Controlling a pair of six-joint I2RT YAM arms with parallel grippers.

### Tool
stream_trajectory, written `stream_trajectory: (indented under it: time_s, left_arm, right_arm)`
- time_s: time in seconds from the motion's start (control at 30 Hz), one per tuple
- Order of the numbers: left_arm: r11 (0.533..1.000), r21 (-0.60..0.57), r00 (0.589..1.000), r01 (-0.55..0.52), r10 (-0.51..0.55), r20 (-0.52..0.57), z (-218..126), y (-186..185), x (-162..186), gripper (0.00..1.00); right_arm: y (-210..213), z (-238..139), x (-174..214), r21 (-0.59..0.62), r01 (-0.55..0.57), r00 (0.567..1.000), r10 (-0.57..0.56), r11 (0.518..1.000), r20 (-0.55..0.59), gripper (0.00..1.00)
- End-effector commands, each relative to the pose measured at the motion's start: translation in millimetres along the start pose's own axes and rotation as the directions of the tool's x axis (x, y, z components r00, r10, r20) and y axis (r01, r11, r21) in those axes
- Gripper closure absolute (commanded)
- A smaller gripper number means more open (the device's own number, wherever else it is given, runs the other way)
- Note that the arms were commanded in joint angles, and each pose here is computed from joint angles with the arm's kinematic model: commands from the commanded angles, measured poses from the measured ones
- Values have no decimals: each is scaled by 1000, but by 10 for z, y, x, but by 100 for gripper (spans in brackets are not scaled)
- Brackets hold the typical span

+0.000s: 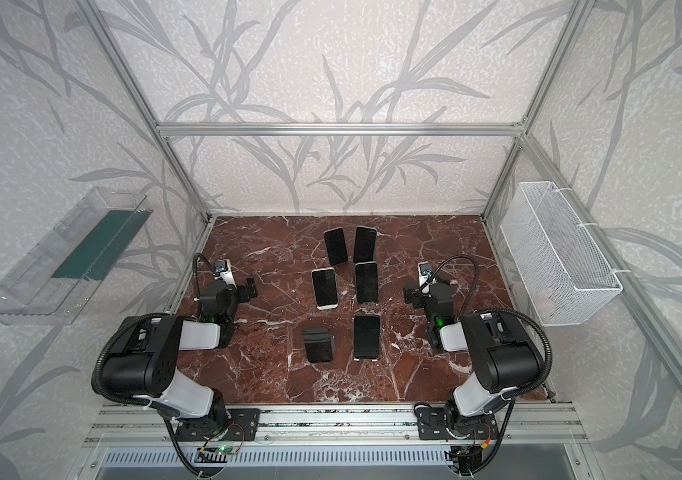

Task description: Remove the phone from the phone stand

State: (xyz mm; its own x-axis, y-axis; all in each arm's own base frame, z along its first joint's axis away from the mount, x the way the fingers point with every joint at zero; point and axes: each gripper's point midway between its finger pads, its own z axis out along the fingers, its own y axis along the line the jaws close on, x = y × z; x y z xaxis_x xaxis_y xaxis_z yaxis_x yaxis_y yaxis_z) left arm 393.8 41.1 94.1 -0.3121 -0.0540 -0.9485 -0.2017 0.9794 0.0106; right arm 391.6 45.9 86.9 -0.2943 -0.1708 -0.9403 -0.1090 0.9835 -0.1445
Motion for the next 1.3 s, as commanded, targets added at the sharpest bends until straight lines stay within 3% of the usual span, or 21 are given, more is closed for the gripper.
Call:
stream_trajectory:
  time_s: [0.0, 0.37, 0.63, 0.73, 0.83, 0.93, 1.03, 1.13, 1.17, 1.23, 1.27]
  left_arm:
    - [1000, 10, 1000, -16, 15, 6, 11, -24, -18, 1]
    - [1000, 7, 1000, -10, 10, 6, 11, -18, -13, 1]
    - [998, 48, 999, -41, 41, 11, 3, -117, -96, 1]
    - [995, 46, 996, -85, 87, -37, -113, -200, -499, 1]
    - [995, 91, 998, -36, 31, 58, -329, -281, -1293, 1]
    - [987, 161, 999, 1, -9, 49, -498, -398, -1829, 1]
    - [977, 204, 998, 64, -65, -3, -623, -466, -2061, 1]
    - [947, 156, 959, 282, -279, -44, -728, -377, -2192, 1]
    - [924, 166, 939, 344, -339, -56, -774, -385, -2235, 1]
    - [883, 291, 928, 369, -364, -75, -885, -576, -2337, 1]
    - [859, 314, 914, 404, -394, -97, -949, -615, -2342, 1]
  right_arm:
    - [-1, -17, -90, 2, 2, 999, -3, 1000, 36, 1]
    - [-13, -19, -83, 7, -1, 999, 1, 1000, 34, 1]
    - [-146, 12, -69, 83, -32, 999, 31, 996, 12, 1]
    - [-162, -76, -128, 132, -11, 999, 5, 991, 44, 1]
    - [-137, -145, -281, 157, 24, 998, -33, 987, 56, 1]
    - [1, -242, -693, 136, 95, 993, -104, 986, 60, 1]
    - [-49, -410, -1144, 122, -24, 990, 6, 992, 141, 1]
    - [-70, -639, -1422, 78, -125, 992, 123, 989, 40, 1]
    - [-123, -731, -1487, 95, -200, 980, 199, 975, 21, 1]
    - [-227, -888, -1487, 144, -327, 943, 331, 934, -7, 1]
    - [-311, -998, -1399, 194, -400, 911, 412, 896, -22, 1]
